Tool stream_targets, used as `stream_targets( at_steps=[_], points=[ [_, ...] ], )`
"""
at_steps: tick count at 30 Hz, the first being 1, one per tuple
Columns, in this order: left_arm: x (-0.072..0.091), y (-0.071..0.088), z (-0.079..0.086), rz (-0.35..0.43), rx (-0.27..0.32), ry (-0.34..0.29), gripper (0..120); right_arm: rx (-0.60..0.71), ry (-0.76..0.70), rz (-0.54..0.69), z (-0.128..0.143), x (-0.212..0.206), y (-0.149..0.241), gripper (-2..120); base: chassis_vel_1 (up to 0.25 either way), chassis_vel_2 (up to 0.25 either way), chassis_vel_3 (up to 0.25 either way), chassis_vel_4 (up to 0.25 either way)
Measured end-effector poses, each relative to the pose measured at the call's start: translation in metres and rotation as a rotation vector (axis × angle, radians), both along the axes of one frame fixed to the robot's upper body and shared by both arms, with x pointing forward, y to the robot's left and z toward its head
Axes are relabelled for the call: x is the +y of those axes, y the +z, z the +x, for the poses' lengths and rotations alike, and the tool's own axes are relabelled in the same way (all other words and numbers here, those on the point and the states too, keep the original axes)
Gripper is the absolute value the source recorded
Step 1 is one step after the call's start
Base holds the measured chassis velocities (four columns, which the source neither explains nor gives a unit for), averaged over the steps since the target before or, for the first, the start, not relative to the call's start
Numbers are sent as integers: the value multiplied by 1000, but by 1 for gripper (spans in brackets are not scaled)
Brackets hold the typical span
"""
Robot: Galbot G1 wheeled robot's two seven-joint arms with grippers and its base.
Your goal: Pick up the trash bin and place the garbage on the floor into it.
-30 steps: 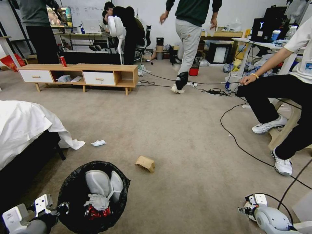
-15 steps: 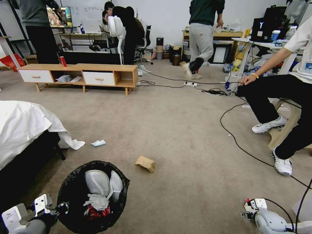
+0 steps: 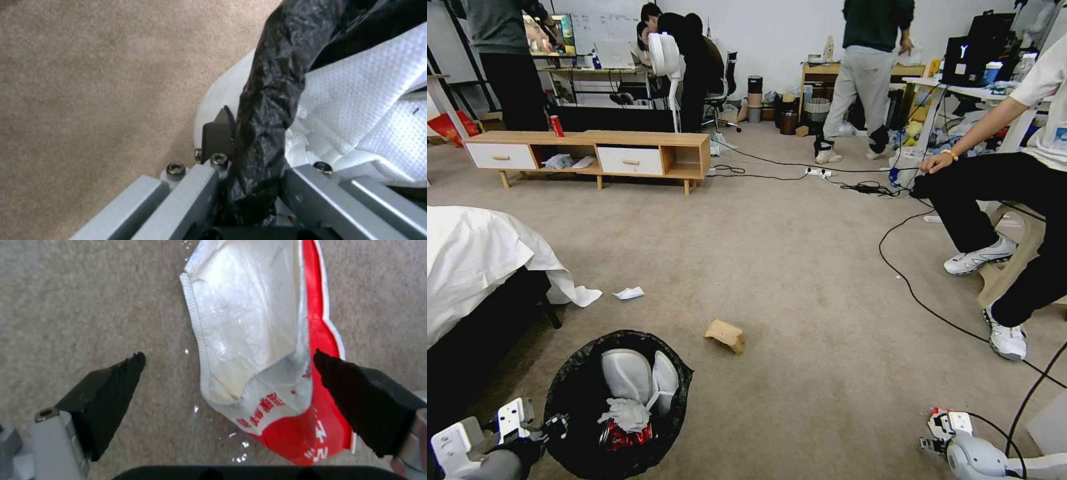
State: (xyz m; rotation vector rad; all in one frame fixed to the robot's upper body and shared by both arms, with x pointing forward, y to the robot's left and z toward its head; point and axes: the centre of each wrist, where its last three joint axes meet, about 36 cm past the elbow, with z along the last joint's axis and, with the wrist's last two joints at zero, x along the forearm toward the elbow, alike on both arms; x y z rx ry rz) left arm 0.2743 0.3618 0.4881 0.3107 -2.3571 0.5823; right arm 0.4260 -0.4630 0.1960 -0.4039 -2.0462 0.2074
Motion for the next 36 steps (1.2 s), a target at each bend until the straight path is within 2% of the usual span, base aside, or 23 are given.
stream_targets(
  at_steps=[6, 8, 9, 10, 14, 18, 21, 23, 24, 32, 34, 36],
  points=[
    [0, -1, 0, -1, 3, -2, 0, -10, -14, -6, 1, -3, -5, 92, 0, 0, 0, 0],
    [0, -1, 1, -2, 5, -3, 0, -11, -22, -13, 0, -5, -6, 83, 0, 0, 0, 0],
    [0, -1, 1, -2, 5, -3, 0, -11, -22, -13, 0, -5, -6, 83, 0, 0, 0, 0],
    [0, -2, 1, -2, 5, -3, 0, -11, -24, -15, 0, -5, -8, 77, 0, 0, 0, 0],
    [0, -2, 0, -2, 7, -4, 0, -6, -38, -25, -4, -11, -11, 67, 0, 0, 0, 0],
    [0, -2, 0, -2, 7, -5, 0, -7, -41, -30, -7, -14, -13, 61, 0, 0, 0, 0],
    [0, -2, 1, -2, 7, -5, 0, -1, -41, -37, -11, -17, -14, 51, 0, 0, 0, 0],
    [0, -2, 1, -2, 7, -5, 0, -1, -41, -37, -11, -17, -14, 51, 0, 0, 0, 0],
    [0, -2, 1, -3, 6, -6, 0, 0, -39, -38, -13, -17, -14, 45, 0, 0, 0, 0],
    [0, -2, 1, -2, 6, -5, 0, 1, -32, -54, -16, -19, -12, 30, 0, 0, 0, 0],
    [1, -3, 2, -2, 6, -4, 0, 0, -30, -68, -19, -21, -7, 22, 0, 0, 0, 0],
    [1, -3, 3, -3, 6, -4, 0, -1, -27, -74, -20, -21, -5, 18, 0, 0, 0, 0]
  ],
)
